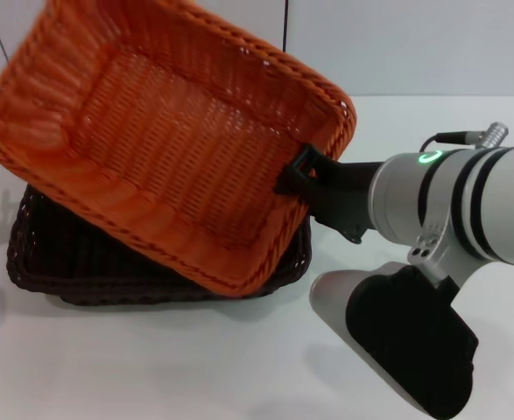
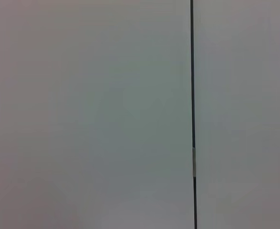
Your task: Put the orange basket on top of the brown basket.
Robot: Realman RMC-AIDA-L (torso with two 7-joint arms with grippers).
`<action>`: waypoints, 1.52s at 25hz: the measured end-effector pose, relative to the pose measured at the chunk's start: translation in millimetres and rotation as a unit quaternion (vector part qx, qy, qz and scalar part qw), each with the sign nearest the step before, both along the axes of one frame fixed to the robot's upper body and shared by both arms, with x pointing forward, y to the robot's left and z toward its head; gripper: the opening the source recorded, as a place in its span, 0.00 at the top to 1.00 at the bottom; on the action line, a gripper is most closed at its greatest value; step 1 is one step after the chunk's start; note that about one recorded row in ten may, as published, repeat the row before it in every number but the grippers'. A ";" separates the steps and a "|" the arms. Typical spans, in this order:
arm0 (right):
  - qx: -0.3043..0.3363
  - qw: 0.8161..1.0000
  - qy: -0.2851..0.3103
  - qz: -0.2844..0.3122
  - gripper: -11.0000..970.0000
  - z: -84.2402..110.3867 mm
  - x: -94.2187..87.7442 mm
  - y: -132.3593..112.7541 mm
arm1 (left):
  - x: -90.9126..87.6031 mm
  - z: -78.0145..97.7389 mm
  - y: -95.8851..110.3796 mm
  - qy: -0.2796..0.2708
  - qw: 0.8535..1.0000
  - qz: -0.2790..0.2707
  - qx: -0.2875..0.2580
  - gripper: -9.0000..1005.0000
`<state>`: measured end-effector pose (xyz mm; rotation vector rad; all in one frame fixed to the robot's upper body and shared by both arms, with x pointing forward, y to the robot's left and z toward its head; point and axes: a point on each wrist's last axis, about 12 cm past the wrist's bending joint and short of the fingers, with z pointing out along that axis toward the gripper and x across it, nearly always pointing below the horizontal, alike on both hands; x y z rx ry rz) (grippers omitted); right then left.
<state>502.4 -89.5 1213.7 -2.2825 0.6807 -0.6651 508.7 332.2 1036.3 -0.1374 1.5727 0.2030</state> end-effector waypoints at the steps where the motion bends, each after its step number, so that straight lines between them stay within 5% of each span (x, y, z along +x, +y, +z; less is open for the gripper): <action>1: 0.001 1.000 0.000 -0.001 0.72 0.3 -0.7 -0.9 | -0.1 -0.3 0.5 0.000 1.000 0.000 -0.002 0.19; 7: 0.010 1.000 0.007 -0.001 0.70 5.0 -12.4 -4.7 | 0.4 -1.9 2.0 0.006 1.000 0.002 -0.003 0.19; 15: 0.011 0.999 0.032 0.007 0.38 0.2 -33.6 -2.4 | 5.9 -4.0 1.8 0.021 1.000 -0.004 -0.003 0.19; 30: 0.053 0.992 0.049 0.101 0.38 -14.0 -75.1 40.7 | 8.8 -6.4 1.1 0.029 1.000 -0.009 0.003 0.19; 35: 0.194 0.976 -0.025 0.092 0.38 1.3 -51.7 58.2 | 7.2 -8.8 1.3 0.034 0.999 -0.009 0.004 0.19; 36: 0.243 0.965 -0.050 0.081 0.38 9.3 -41.9 58.5 | 7.2 -8.8 1.3 0.034 0.999 -0.009 0.004 0.19; 37: 0.345 0.932 -0.096 0.051 0.38 27.5 -21.8 50.4 | 7.2 -8.8 1.3 0.034 0.999 -0.009 0.004 0.19; 38: 0.345 0.932 -0.096 0.051 0.38 27.5 -21.8 50.4 | 6.5 -9.2 1.2 0.034 0.999 -0.009 0.004 0.19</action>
